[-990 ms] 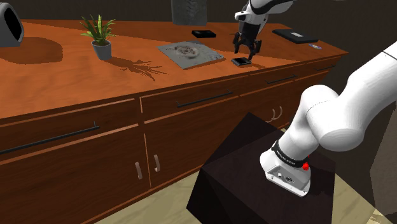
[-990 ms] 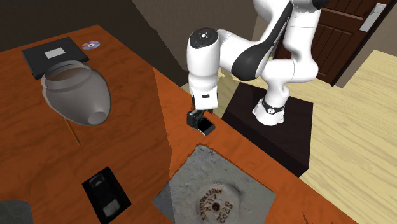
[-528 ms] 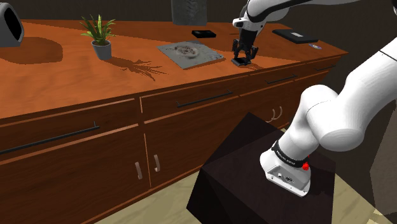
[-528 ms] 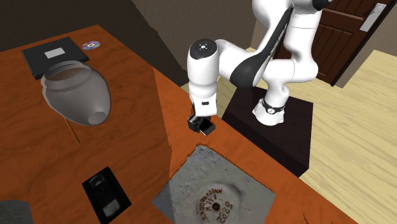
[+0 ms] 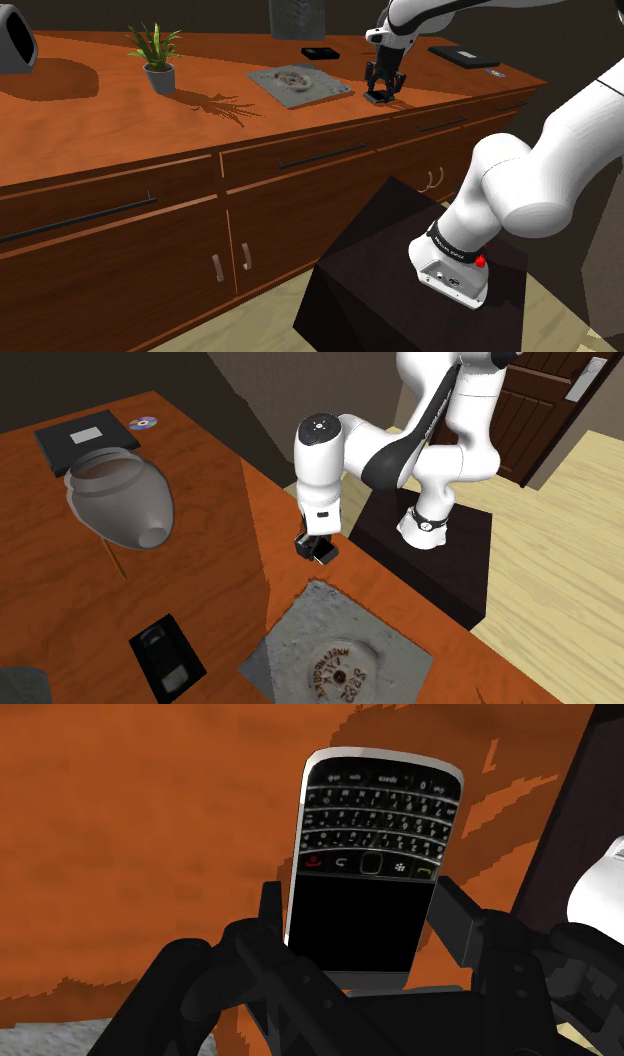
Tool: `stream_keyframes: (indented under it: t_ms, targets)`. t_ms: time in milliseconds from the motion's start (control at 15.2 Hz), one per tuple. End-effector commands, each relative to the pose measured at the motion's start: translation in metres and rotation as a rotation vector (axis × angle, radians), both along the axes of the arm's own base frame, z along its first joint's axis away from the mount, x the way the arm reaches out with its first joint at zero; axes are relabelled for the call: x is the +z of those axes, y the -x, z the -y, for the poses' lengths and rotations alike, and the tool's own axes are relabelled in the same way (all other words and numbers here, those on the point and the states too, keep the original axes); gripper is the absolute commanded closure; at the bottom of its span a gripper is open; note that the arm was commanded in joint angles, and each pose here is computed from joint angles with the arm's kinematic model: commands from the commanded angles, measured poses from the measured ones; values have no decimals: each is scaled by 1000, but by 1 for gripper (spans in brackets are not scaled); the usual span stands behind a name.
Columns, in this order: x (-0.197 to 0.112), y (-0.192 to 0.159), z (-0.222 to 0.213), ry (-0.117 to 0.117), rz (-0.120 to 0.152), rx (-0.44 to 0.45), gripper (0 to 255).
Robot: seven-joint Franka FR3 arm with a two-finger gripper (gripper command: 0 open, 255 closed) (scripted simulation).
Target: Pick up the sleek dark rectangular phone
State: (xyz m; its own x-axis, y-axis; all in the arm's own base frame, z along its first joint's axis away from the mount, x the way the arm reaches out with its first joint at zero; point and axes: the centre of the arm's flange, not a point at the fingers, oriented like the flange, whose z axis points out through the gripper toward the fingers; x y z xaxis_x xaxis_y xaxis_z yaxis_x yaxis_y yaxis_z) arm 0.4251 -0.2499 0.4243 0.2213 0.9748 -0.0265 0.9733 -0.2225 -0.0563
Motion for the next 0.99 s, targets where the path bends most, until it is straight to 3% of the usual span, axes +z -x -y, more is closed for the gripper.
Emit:
stream_keyframes:
  t_ms: [0,924]
  targets:
    - [-1,0,0,0,-1,1,255]
    - [73,0,0,0,-1,1,255]
